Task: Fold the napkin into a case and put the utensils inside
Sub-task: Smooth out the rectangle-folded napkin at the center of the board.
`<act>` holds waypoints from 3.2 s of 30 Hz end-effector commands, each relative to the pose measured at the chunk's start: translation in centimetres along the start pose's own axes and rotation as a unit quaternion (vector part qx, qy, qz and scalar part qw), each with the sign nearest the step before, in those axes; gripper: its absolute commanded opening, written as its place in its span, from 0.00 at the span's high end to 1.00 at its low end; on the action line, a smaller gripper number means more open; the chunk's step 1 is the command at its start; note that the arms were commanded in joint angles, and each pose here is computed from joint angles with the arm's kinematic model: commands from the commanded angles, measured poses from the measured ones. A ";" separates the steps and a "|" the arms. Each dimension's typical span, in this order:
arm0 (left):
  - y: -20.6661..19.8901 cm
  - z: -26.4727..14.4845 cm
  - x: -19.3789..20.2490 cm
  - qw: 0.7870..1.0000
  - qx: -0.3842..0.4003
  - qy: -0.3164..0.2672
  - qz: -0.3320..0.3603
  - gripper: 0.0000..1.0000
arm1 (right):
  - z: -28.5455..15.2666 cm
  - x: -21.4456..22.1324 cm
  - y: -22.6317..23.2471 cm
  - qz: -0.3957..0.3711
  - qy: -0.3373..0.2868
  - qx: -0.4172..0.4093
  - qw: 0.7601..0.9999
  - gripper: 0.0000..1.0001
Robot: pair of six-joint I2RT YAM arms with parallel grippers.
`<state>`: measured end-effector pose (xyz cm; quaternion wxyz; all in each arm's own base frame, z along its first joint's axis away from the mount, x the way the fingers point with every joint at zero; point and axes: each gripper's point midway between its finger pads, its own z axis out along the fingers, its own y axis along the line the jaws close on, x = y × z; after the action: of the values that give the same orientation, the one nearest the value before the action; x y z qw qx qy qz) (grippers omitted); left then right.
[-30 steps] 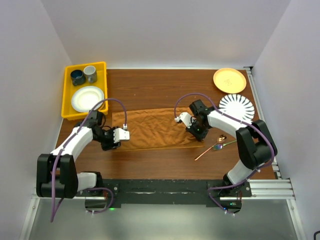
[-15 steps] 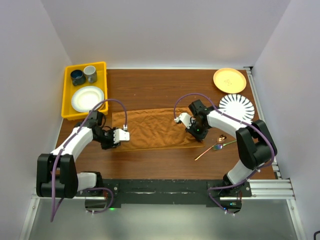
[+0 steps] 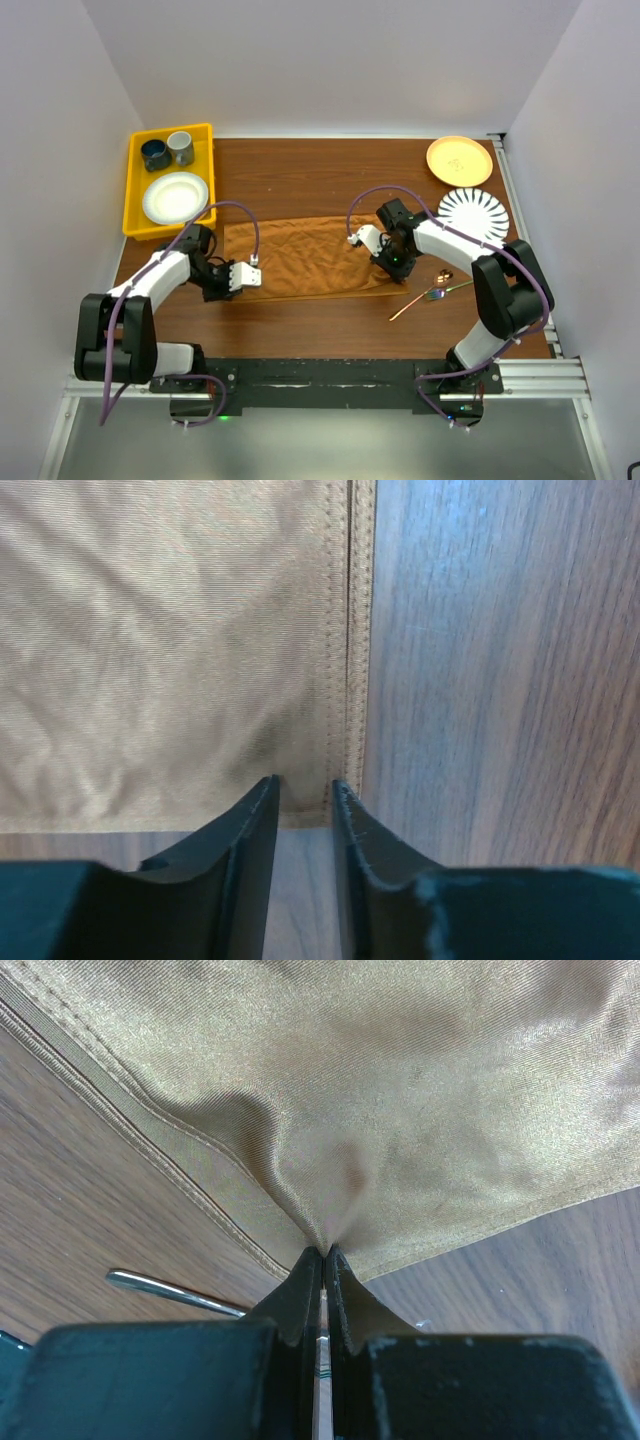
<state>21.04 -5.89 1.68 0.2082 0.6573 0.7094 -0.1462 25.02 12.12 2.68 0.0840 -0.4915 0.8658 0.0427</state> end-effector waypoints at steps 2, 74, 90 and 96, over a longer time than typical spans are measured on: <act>-0.3 0.4 0.3 1.000 0.013 0.004 0.013 0.71 | -1.2 -1.2 -0.3 -0.003 -0.019 0.008 1.000 1.00; 0.0 -1.1 -0.7 1.000 0.004 0.001 0.013 0.94 | 0.1 2.1 5.0 -0.042 0.061 -0.086 0.994 0.89; 4.5 -4.8 -6.1 0.995 -0.045 -0.089 -0.023 0.59 | -5.2 -3.2 4.5 -0.023 -0.018 -0.086 0.996 0.58; 4.4 -2.6 -5.3 0.996 -0.043 -0.065 -0.031 0.63 | -2.1 -3.0 2.8 0.012 0.006 -0.046 0.999 0.78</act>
<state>24.78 -8.05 7.52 0.2690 0.6268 0.7125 -0.1647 23.19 16.08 6.97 0.0626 -0.5128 0.8503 0.1010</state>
